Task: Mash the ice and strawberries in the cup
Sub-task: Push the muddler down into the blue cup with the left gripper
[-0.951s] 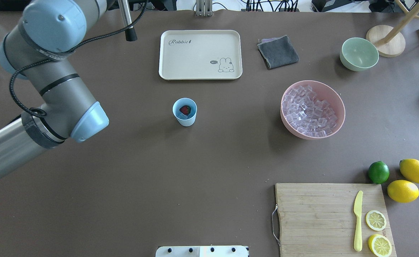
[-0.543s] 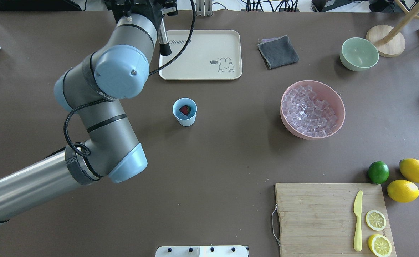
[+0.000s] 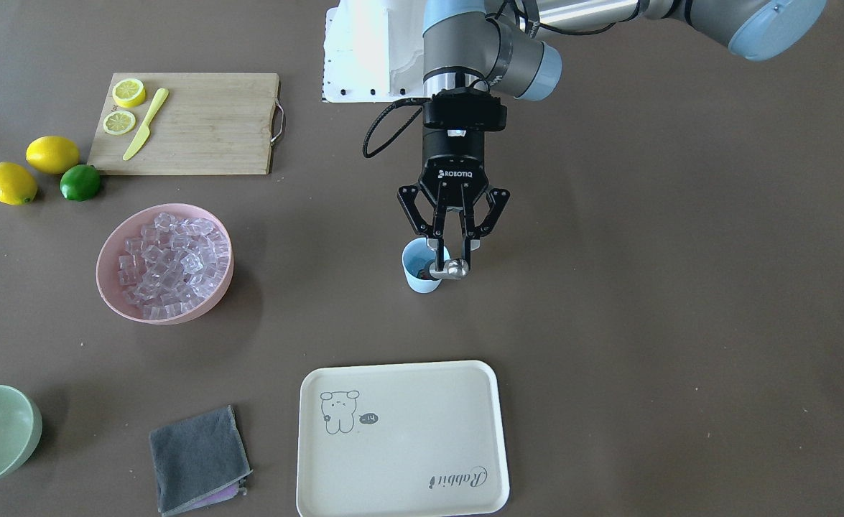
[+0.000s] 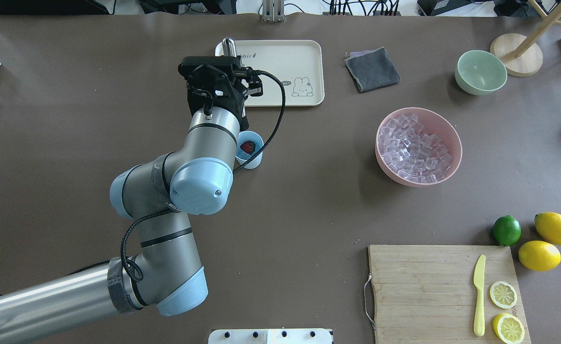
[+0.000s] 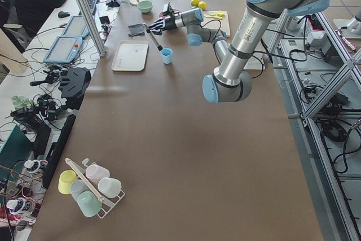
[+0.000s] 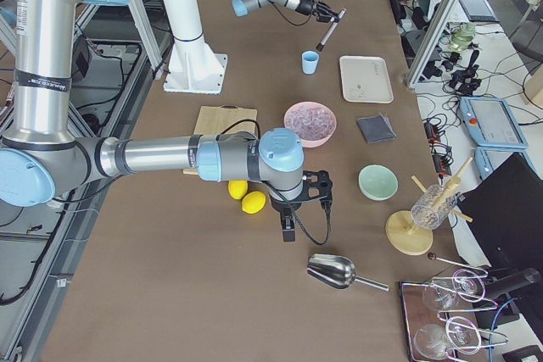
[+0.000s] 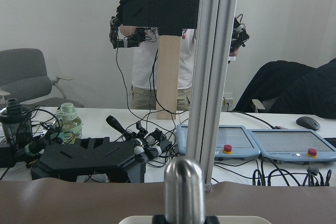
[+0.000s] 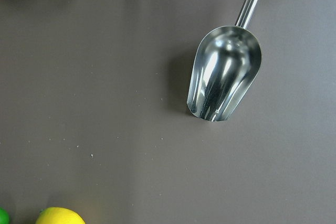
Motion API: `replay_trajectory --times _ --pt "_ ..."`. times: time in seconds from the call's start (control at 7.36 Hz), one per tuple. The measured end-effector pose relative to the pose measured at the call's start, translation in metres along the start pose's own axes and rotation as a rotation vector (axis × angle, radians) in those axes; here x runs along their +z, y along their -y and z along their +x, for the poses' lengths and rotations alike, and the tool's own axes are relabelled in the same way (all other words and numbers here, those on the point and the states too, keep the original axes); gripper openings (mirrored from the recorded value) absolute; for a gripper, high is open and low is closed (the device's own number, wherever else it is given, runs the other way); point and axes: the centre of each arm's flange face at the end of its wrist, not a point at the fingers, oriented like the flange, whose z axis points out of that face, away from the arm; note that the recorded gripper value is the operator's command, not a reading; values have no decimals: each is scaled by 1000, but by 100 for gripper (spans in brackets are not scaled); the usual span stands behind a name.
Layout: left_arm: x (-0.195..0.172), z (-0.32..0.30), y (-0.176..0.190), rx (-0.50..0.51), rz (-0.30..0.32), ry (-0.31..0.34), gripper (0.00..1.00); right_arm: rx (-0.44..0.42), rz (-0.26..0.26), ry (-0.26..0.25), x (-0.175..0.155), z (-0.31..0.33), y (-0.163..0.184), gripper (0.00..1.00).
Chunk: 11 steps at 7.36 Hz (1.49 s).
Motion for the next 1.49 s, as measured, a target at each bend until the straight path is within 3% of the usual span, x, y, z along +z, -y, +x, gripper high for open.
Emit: replay_trajectory --times 0.81,1.49 --pt "-3 -2 -54 -34 -11 -14 29 5 -6 0 3 2 -1 100" --pt "-10 -14 3 -37 46 -46 29 3 -3 -1 1 1 -1 100"
